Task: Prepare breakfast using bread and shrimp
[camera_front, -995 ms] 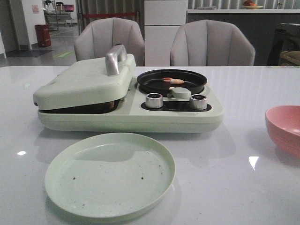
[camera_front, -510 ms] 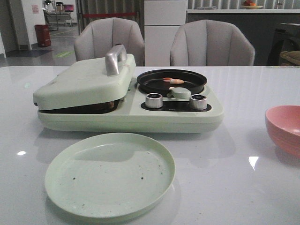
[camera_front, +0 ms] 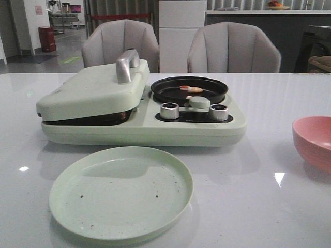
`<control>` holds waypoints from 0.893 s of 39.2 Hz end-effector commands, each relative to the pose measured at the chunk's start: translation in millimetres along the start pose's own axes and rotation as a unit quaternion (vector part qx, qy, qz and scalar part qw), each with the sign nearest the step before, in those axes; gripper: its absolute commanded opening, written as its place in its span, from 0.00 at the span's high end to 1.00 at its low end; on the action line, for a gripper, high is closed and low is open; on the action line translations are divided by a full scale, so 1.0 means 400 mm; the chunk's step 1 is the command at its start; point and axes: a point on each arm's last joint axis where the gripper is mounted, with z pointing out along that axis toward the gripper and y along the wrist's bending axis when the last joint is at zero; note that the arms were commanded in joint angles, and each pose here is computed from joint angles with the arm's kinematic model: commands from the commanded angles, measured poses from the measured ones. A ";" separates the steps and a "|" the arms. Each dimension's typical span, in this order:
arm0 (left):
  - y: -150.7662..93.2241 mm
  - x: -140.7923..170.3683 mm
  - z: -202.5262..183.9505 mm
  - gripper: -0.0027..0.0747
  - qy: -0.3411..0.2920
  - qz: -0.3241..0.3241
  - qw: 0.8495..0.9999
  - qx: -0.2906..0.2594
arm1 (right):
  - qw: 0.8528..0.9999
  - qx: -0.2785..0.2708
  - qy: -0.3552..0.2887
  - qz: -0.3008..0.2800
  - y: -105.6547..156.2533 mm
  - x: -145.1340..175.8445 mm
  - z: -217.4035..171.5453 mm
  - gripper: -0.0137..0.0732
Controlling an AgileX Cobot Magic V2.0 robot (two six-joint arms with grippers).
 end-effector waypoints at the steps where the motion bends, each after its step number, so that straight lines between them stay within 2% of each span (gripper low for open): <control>1: -0.002 -0.019 -0.005 0.84 -0.054 -0.004 0.999 0.009 | 0.999 -0.004 -0.040 -0.001 0.002 -0.028 -0.011 0.82; 35: -0.002 -0.019 -0.005 0.84 -0.054 -0.004 0.999 0.009 | 0.999 -0.001 -0.047 0.003 0.000 -0.022 -0.017 0.82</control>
